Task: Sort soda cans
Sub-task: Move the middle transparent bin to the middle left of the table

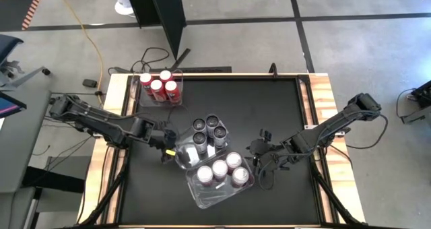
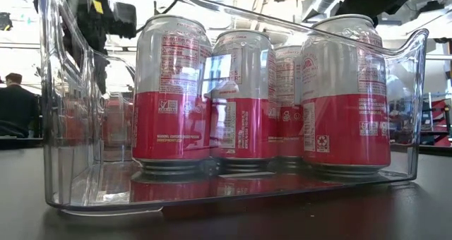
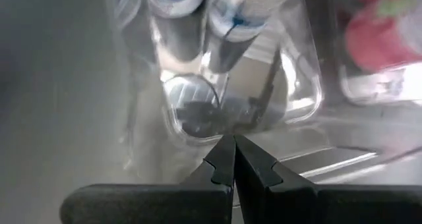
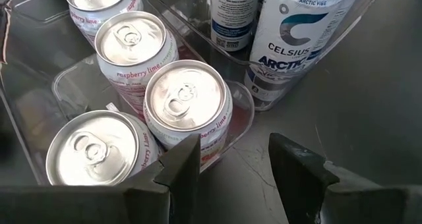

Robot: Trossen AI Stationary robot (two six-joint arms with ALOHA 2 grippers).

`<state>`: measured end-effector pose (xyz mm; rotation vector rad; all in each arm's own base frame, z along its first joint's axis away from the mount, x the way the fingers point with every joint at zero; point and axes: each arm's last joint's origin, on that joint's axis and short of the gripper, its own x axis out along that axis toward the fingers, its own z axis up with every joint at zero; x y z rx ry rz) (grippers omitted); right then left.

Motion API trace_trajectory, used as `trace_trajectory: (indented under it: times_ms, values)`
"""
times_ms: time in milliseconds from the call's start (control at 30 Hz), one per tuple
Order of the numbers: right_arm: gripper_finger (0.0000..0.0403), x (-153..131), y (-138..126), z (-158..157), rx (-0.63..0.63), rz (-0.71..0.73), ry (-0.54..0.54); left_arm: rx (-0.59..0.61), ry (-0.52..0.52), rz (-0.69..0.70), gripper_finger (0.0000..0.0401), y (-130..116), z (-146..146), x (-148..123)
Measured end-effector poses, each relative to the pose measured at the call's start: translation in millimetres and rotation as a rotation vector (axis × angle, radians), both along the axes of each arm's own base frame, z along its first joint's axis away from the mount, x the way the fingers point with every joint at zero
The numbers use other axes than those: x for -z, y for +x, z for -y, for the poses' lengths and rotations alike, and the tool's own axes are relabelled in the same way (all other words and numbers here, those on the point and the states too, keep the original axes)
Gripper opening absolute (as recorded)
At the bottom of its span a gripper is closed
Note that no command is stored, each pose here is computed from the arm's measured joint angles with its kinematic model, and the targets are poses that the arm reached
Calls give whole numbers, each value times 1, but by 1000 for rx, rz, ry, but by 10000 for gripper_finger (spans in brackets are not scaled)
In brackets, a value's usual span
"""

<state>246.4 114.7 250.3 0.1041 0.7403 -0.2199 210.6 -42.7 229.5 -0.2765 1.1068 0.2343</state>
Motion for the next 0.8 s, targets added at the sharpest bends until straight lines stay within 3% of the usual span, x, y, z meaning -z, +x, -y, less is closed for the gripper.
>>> trace_trajectory:
  times_ms: [300, 800]
  values:
    - [198, 0, 0, -1, 0, 5, 4, -120, 34, -86, 0, -7, -13, 3]
    - [198, -1, 0, -2, -4, 9, 6, -218, 105, -211, 0, -18, -26, 7]
